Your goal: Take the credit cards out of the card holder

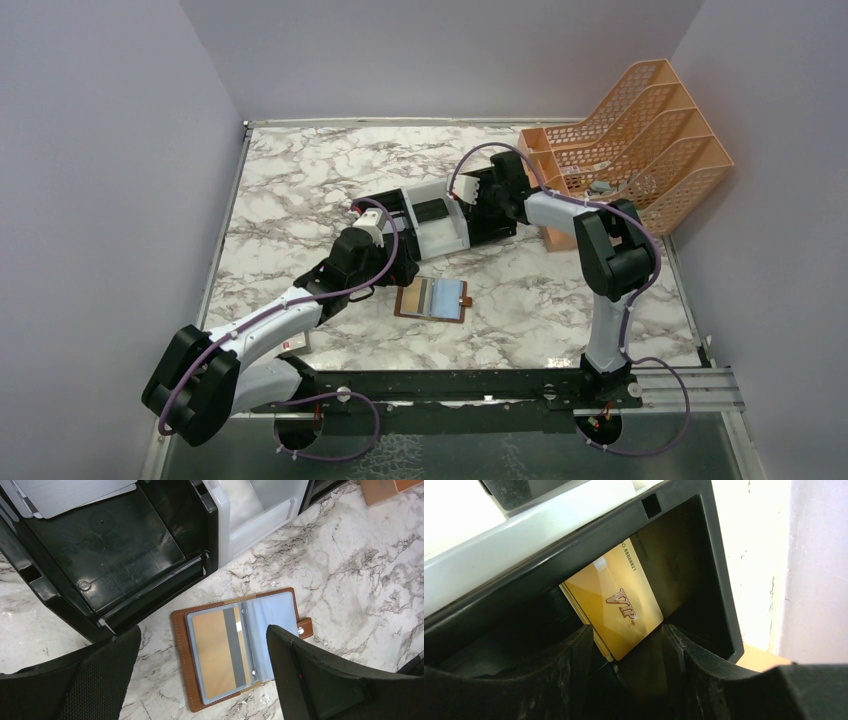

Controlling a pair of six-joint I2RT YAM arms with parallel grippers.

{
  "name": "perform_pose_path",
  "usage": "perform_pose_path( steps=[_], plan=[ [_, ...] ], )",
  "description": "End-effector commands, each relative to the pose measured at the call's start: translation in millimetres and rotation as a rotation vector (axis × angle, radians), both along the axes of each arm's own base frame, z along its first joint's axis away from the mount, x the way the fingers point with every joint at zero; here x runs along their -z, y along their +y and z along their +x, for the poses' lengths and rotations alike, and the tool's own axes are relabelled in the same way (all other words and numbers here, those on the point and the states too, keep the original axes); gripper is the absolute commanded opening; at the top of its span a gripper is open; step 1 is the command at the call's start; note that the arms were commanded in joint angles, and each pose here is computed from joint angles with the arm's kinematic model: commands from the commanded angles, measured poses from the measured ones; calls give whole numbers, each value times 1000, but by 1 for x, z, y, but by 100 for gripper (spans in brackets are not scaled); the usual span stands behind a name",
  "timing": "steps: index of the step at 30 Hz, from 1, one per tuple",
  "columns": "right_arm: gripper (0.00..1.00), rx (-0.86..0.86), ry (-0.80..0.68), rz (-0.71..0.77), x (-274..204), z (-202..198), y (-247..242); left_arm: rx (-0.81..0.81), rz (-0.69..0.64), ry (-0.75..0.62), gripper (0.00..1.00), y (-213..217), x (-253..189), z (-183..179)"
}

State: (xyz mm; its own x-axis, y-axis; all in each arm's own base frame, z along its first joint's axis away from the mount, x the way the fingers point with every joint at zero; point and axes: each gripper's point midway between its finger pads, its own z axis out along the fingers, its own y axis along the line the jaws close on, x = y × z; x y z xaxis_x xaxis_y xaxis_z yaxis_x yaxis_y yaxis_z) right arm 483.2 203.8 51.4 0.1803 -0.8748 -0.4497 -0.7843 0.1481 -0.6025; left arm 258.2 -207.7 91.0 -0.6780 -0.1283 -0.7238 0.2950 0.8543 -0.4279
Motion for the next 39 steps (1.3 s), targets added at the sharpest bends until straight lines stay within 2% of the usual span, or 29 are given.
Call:
perform_pose_path(
  steps=[1, 10, 15, 19, 22, 25, 26, 29, 32, 34, 36, 39],
  plan=[
    [54, 4, -6, 21, -17, 1, 6, 33, -27, -21, 99, -8, -14, 4],
    [56, 72, -71, 90, -41, 8, 4, 42, -30, -11, 99, -8, -13, 1],
    [61, 171, -189, 230, -89, 10, 0, 46, -51, -2, 99, -8, -15, -5],
    [70, 308, -230, 456, -136, -1, -6, 46, -67, 7, 99, -7, -12, -11],
    [86, 393, -122, 718, -153, -29, -1, 51, -67, 23, 99, -6, -6, -15],
    [95, 550, 146, 990, -150, -60, 10, 61, -75, 40, 99, -8, -2, -18],
    [99, 572, 265, 1020, -146, -72, 18, 65, -78, 49, 99, -9, 0, -19],
    [100, 609, 530, 1074, -128, -107, 35, 67, -87, 70, 99, -10, 8, -23],
    [99, 791, 580, 1195, -110, -121, 19, 60, -97, 83, 98, -11, 13, -24],
    [99, 898, 594, 1247, -100, -132, 6, 76, -107, 87, 95, -13, 18, -26],
    [99, 850, 624, 1306, -105, -149, 8, 61, -93, 122, 90, -11, 26, -28],
    [100, 686, 730, 1385, -115, -178, 24, 80, -153, 110, 89, -18, 21, -32]
  ],
)
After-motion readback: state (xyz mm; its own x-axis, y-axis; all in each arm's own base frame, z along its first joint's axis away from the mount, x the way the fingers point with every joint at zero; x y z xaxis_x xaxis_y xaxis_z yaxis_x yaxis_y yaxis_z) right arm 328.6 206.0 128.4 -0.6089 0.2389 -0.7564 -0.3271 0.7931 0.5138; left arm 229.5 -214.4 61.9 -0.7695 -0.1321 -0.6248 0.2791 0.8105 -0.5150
